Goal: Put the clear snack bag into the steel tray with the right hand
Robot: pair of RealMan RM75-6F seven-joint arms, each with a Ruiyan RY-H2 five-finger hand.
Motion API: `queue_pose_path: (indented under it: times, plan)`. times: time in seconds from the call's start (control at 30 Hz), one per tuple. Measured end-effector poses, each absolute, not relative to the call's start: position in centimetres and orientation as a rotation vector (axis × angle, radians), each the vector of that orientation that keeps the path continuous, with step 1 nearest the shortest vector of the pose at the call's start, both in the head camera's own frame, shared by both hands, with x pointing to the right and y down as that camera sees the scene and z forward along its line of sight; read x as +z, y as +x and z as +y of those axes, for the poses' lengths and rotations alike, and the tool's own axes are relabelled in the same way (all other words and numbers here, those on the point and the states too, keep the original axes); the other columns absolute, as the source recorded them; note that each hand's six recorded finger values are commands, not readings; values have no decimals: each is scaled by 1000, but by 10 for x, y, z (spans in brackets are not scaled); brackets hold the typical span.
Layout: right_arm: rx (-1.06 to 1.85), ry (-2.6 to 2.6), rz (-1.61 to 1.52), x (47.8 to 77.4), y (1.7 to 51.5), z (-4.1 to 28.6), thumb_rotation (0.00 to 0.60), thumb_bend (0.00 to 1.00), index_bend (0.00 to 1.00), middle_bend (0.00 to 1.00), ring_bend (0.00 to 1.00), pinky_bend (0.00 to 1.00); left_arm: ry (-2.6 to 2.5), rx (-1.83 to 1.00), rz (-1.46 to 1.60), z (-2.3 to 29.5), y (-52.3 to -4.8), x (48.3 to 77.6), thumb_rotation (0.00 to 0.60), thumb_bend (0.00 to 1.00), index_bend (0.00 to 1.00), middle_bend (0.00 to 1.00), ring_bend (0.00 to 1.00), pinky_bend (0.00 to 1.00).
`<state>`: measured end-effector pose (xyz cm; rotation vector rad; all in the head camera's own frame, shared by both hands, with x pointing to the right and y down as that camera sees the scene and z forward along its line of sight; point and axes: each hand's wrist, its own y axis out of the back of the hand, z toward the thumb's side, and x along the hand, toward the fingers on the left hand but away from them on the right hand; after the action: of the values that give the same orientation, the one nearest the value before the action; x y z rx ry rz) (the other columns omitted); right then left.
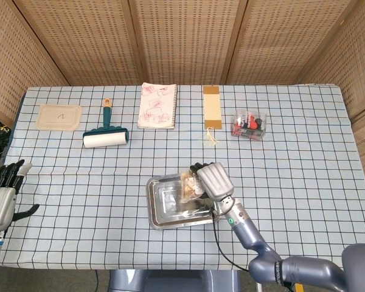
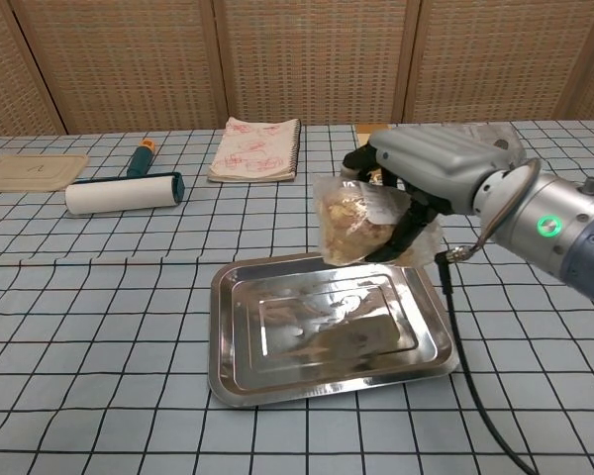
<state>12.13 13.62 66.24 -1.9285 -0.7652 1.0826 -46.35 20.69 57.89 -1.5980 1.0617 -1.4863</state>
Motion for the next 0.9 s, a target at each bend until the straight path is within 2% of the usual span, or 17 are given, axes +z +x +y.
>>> queue_pose_path:
  times: [0.07,0.1,0.2,0.23,0.27,0.33,0.4,0.7,0.9]
  plan:
    - [1080,-1942,-759,667,111,137,600,318,649,511,544,566,-1601,-1486,1069,206,-465,579,600,177,0,0,0,0]
    - [1081,-1948,-755,669,107,138,600,302,612,465,498,484,-1601,-1486,1072,206,-465,579,600,177,0,0,0,0]
    - [1094,-1962,-741,675,103,141,600,221,434,251,264,124,-1606,-1492,1077,205,-468,580,600,176,0,0,0,0]
    - [1101,-1955,-727,677,103,142,600,198,354,171,178,42,-1611,-1494,1077,205,-468,580,600,176,0,0,0,0]
    - [1108,-1948,-716,678,104,142,600,185,308,126,129,14,-1613,-1495,1077,205,-468,581,600,176,0,0,0,0]
    - [1132,-1933,-693,682,105,144,600,162,226,41,39,0,-1612,-1494,1078,204,-468,580,600,177,0,0,0,0]
    - [1153,-1930,-684,684,106,145,600,156,193,9,9,0,-1609,-1495,1079,204,-469,580,600,176,0,0,0,0]
    - [1137,-1909,-673,665,101,155,600,154,160,0,0,0,-1605,-1496,1080,204,-469,579,600,176,0,0,0,0]
    - [1127,-1833,-694,645,117,148,600,153,162,0,0,0,-1600,-1494,1083,205,-469,578,600,177,0,0,0,0]
